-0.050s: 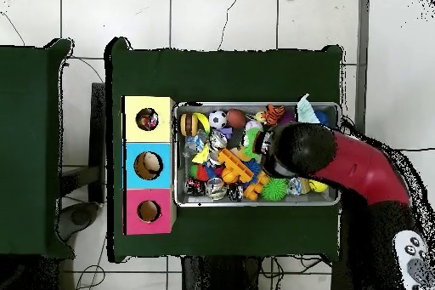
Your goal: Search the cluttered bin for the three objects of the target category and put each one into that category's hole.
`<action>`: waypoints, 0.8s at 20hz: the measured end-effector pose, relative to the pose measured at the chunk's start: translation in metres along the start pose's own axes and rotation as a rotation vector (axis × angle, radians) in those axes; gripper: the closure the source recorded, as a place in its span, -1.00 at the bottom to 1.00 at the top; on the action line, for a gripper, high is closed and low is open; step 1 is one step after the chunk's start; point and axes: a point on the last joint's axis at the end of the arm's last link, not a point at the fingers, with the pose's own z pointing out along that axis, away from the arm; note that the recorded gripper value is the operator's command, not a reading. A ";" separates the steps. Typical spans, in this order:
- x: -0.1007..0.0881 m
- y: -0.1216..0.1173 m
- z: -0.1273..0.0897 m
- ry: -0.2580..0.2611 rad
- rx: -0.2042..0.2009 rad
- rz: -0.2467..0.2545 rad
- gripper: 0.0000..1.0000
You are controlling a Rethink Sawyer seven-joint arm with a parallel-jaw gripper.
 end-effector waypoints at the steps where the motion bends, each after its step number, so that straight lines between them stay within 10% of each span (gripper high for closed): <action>1: 0.002 0.002 0.006 -0.008 0.002 -0.002 -1.00; 16: 0.051 0.008 0.144 0.017 -0.015 0.007 -1.00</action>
